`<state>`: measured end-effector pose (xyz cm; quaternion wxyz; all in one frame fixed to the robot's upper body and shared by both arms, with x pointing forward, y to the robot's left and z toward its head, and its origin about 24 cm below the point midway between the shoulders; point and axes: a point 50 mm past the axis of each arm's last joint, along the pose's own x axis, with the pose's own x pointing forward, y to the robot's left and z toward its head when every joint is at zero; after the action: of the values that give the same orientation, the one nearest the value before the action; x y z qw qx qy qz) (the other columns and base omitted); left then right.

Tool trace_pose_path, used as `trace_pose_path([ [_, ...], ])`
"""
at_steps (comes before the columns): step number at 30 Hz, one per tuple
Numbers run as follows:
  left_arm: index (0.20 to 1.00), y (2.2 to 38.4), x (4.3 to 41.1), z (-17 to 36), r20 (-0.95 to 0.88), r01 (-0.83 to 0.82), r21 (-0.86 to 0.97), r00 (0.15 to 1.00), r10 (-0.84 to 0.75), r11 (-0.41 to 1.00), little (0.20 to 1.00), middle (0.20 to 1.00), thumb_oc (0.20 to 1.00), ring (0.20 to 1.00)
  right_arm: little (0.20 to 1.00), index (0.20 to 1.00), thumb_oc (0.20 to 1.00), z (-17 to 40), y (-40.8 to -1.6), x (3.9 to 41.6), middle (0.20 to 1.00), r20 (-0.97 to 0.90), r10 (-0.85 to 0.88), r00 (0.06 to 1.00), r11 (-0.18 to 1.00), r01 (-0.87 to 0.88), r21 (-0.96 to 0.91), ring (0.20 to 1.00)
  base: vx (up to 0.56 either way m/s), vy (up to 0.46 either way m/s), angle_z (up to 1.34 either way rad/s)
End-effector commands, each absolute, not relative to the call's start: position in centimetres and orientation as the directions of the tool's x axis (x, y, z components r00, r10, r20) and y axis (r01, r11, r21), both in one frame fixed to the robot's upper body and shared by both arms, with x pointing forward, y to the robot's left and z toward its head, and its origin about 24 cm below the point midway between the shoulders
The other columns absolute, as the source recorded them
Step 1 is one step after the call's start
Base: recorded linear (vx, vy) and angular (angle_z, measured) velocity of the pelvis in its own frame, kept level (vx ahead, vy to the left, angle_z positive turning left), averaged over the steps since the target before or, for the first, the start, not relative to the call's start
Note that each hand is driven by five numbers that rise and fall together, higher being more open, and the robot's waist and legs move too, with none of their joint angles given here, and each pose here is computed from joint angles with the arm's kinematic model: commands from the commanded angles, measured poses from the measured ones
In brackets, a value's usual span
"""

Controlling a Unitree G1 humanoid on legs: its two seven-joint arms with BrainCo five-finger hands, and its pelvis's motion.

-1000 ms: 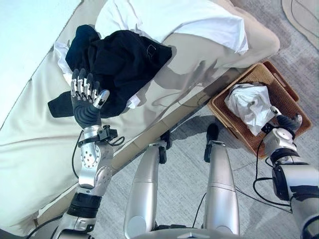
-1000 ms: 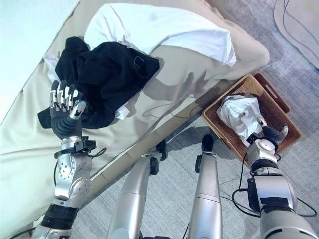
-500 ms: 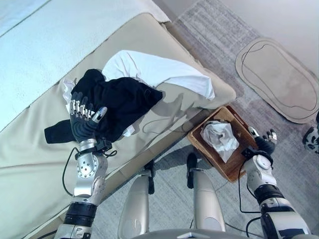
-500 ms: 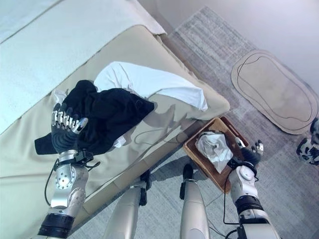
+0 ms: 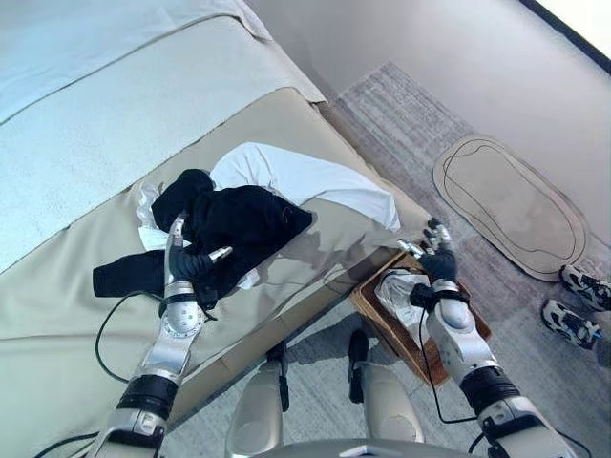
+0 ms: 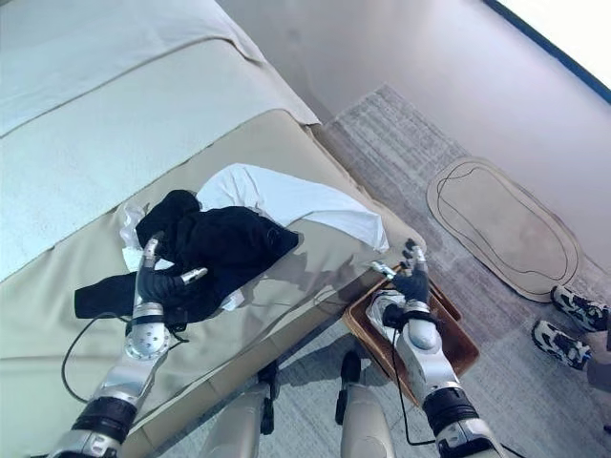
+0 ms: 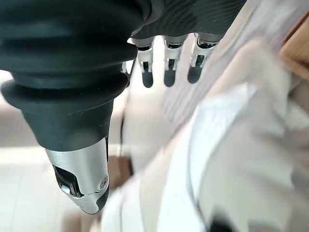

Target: Pick up clothes into the bucket

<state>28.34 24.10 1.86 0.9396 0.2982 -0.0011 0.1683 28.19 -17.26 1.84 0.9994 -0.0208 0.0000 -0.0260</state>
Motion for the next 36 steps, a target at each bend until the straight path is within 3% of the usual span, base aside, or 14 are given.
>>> trace_pose_path([
  [1, 1.000, 25.2, 30.3, 5.3, 0.273, -0.408, 0.656, 0.912, 0.305, 0.635, 1.000, 1.000, 1.000, 1.000, 1.000, 1.000, 1.000, 3.5, -14.9, 28.0, 1.000, 0.102, 0.067, 0.993, 0.998, -0.066, -0.014, 1.000, -0.03, 0.008, 0.06],
  [7, 1.000, 27.1, 31.7, 6.9, 0.342, -0.494, 0.715, 0.864, 0.369, 0.494, 1.000, 1.000, 1.000, 1.000, 1.000, 1.000, 1.000, 4.5, -13.1, 28.5, 1.000, 0.143, 0.135, 0.980, 0.991, -0.134, -0.020, 1.000, -0.06, 0.001, 0.09],
  [19, 1.000, 30.4, 33.8, 13.4, 0.562, -0.654, 0.734, 0.737, 0.376, 0.184, 1.000, 1.000, 1.000, 1.000, 1.000, 1.000, 1.000, 7.1, -14.0, 28.7, 1.000, 0.263, 0.139, 0.955, 0.989, -0.121, -0.084, 1.000, -0.09, 0.012, 0.06],
  [28, 1.000, 30.7, 34.6, 18.3, 0.694, -0.759, 0.641, 0.636, 0.338, 0.112, 1.000, 1.000, 1.000, 1.000, 1.000, 1.000, 1.000, 8.5, -14.9, 28.7, 1.000, 0.325, 0.111, 0.939, 0.992, -0.085, -0.091, 1.000, -0.03, 0.016, -0.01],
  [36, 1.000, 28.1, 35.5, 20.6, 0.758, -0.774, 0.629, 0.632, 0.162, 0.073, 1.000, 1.000, 1.000, 1.000, 1.000, 1.000, 1.000, 8.6, -15.5, 28.4, 1.000, 0.335, 0.110, 0.936, 0.992, -0.080, -0.100, 1.000, 0.00, 0.001, -0.01],
])
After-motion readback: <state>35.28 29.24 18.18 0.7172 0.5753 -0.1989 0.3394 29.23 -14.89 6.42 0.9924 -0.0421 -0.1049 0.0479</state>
